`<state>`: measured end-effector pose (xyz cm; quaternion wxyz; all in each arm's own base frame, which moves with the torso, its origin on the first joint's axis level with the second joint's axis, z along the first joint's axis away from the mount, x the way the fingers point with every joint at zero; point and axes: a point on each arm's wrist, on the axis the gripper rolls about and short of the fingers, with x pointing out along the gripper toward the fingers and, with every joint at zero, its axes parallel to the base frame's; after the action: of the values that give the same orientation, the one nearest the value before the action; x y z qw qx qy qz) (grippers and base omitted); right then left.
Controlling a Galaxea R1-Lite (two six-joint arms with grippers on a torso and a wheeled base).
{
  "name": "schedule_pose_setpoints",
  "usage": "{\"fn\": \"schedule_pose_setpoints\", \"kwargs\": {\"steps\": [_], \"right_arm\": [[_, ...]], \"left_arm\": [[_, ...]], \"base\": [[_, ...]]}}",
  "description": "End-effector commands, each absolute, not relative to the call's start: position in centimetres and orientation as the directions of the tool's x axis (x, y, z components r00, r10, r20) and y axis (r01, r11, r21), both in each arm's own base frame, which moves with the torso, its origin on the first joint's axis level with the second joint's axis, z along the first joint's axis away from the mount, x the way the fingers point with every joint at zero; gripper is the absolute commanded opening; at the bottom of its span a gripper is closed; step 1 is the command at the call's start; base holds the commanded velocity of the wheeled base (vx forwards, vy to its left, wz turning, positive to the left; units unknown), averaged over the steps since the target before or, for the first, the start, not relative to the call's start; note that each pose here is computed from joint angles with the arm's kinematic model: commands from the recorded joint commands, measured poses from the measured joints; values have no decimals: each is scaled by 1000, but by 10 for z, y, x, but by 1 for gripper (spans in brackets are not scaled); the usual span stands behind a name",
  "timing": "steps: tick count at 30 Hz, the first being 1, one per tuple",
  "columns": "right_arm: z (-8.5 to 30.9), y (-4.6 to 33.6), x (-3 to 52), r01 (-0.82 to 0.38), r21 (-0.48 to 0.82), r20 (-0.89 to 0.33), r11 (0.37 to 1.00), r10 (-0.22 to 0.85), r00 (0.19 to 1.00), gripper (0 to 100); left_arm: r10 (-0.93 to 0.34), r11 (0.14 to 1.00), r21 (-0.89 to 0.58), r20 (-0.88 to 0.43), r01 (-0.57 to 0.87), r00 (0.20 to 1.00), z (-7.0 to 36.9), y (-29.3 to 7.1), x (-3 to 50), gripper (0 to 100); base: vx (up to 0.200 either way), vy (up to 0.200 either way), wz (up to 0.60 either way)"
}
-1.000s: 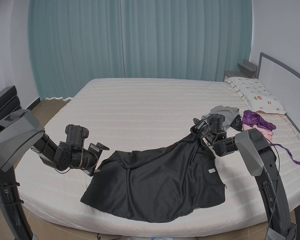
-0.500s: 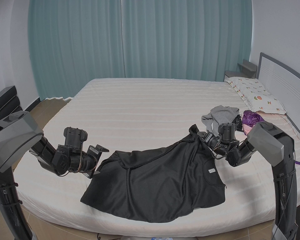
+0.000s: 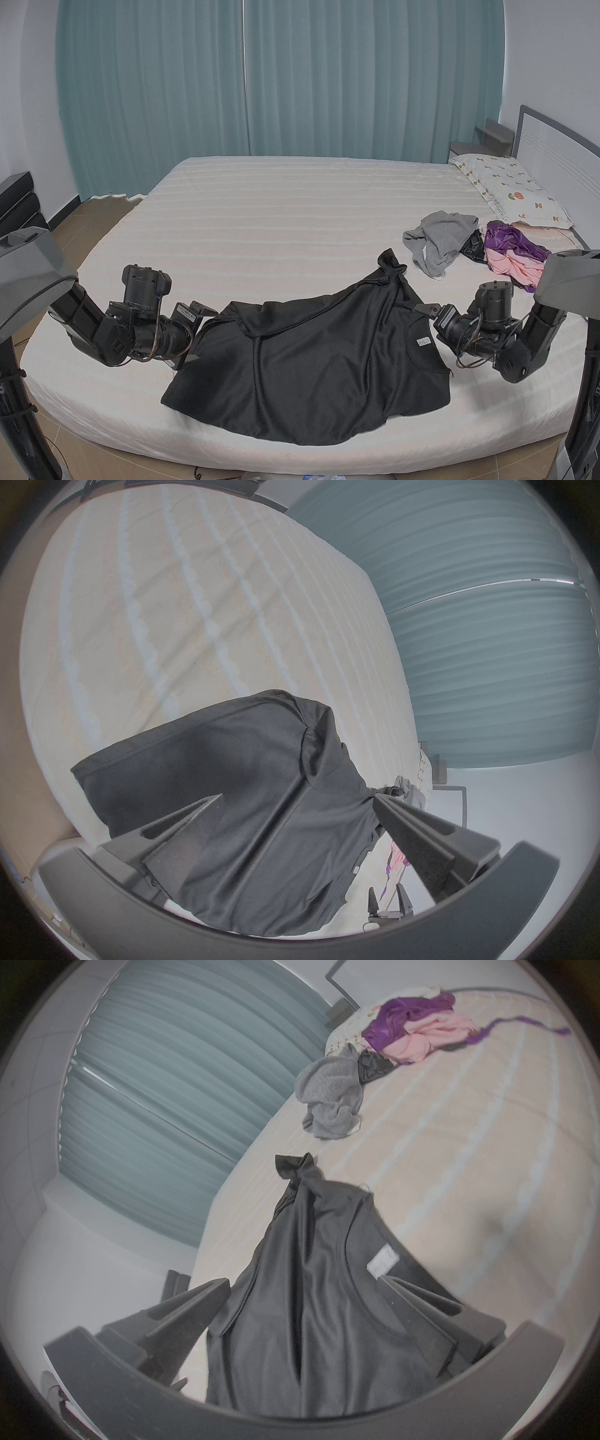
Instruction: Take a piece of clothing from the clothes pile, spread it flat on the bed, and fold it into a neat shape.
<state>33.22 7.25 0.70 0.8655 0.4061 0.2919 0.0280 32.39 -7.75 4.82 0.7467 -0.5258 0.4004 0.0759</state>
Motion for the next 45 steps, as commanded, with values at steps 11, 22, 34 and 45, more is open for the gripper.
{"fn": "schedule_pose_setpoints", "kwargs": {"steps": [11, 22, 34, 45], "right_arm": [[14, 63, 280, 168, 796, -452, 582, 387, 804, 100], [13, 66, 277, 169, 793, -460, 585, 394, 795, 100], [14, 66, 277, 164, 794, -456, 586, 396, 797, 100], [15, 70, 274, 150, 792, -454, 592, 406, 793, 100]], "left_arm": [[-357, 443, -717, -692, -538, 627, 48, -78, 300, 100], [-358, 442, -720, -689, -535, 630, 49, -78, 301, 100], [-363, 439, -723, -686, -534, 630, 51, -78, 300, 100], [-356, 444, -738, -666, -509, 656, 63, -76, 293, 100]], "base": [[-127, 0, 0], [-36, 0, 0], [0, -100, 0], [0, -109, 0]]}}
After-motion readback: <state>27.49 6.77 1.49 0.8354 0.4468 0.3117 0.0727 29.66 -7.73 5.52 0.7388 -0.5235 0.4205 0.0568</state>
